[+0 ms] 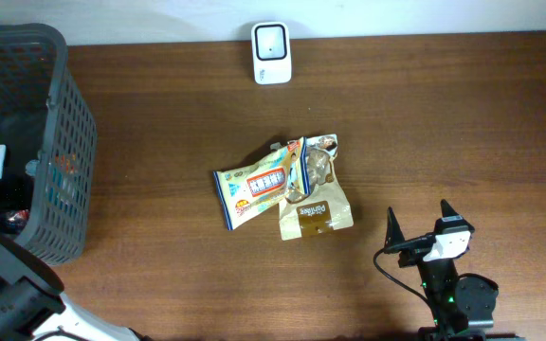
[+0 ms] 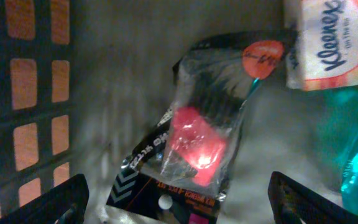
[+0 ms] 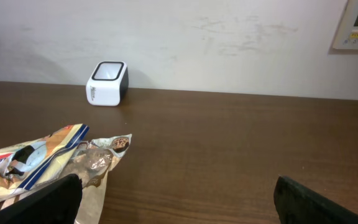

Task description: Scan the item barcode

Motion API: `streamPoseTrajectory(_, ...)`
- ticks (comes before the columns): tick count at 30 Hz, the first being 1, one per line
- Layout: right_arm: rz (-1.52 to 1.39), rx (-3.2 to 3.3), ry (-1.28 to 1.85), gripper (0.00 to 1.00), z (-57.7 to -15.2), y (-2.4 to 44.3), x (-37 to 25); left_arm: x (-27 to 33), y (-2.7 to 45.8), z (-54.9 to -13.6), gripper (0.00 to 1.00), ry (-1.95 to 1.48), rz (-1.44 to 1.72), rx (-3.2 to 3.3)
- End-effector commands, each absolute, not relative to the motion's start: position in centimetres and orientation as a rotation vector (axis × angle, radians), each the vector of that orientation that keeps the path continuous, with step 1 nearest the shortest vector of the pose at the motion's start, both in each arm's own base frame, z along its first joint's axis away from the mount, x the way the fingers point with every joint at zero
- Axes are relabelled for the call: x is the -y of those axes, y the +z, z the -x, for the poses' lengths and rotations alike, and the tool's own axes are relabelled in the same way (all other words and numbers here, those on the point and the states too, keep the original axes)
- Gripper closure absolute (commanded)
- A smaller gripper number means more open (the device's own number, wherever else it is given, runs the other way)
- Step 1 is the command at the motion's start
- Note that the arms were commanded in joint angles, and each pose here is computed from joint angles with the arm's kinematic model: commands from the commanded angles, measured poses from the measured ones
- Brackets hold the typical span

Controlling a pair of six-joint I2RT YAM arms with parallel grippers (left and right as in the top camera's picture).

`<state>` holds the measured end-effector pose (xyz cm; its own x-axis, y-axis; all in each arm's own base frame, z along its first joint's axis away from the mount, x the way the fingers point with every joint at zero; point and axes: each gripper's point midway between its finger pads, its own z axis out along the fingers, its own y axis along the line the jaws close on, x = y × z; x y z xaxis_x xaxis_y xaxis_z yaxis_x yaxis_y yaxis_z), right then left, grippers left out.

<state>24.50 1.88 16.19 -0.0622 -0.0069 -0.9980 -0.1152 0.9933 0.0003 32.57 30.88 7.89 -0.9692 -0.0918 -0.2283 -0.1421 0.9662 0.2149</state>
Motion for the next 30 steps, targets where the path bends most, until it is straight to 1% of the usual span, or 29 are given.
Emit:
streamPoseTrajectory(1, 0.09, -1.636, 0.086, 0.02, -24.5, 15.8, -1.8, -30.0, 5.0, -32.7, 0.09, 0.209, 0.129, -2.928)
streamPoseTrajectory(4, 0.09, -1.636, 0.085, 0.01, -24.5, 15.8, -1.8, -30.0, 3.5, -32.7, 0.04, 0.187, 0.132, -2.949)
streamPoseTrajectory(6, 0.09, -1.636, 0.085, 0.02, -24.5, 15.8, -1.8, -30.3, 3.2, -33.1, 0.04, 0.2, 0.13, -2.937)
streamPoseTrajectory(8, 0.09, -1.636, 0.086, 0.02, -24.5, 15.8, -1.8, -30.8, 3.2, -33.5, 0.08, 0.221, 0.129, -2.918)
streamPoseTrajectory(10, 0.09, -1.636, 0.085, 0.02, -24.5, 15.8, -1.8, -31.2, 3.0, -33.9, 0.16, 0.239, 0.128, -2.901)
streamPoseTrajectory(12, 0.09, -1.636, 0.085, 0.02, -24.5, 15.8, -1.8, -31.2, 2.3, -34.0, 0.29, 0.23, 0.128, -2.909)
streamPoseTrajectory(13, 0.09, -1.636, 0.086, 0.02, -24.5, 15.8, -1.8, -31.1, 1.8, -33.9, 0.31, 0.219, 0.129, -2.92)
streamPoseTrajectory(18, 0.09, -1.636, 0.085, 0.02, -24.5, 15.8, -1.8, -30.8, 0.2, -33.6, 0.31, 0.187, 0.131, -2.949)
streamPoseTrajectory(22, 0.09, -1.636, 0.086, 0.02, -24.5, 15.8, -1.8, -30.8, 0.3, -33.6, 0.41, 0.188, 0.132, -2.948)
streamPoseTrajectory(24, 0.09, -1.636, 0.085, 0.02, -24.5, 15.8, -1.8, -30.8, 0.3, -33.6, 0.57, 0.187, 0.133, -2.948)
streamPoseTrajectory(30, 0.09, -1.636, 0.085, 0.02, -24.5, 15.8, -1.8, -31.0, 0.7, -33.8, 0.56, 0.192, 0.188, -2.934)
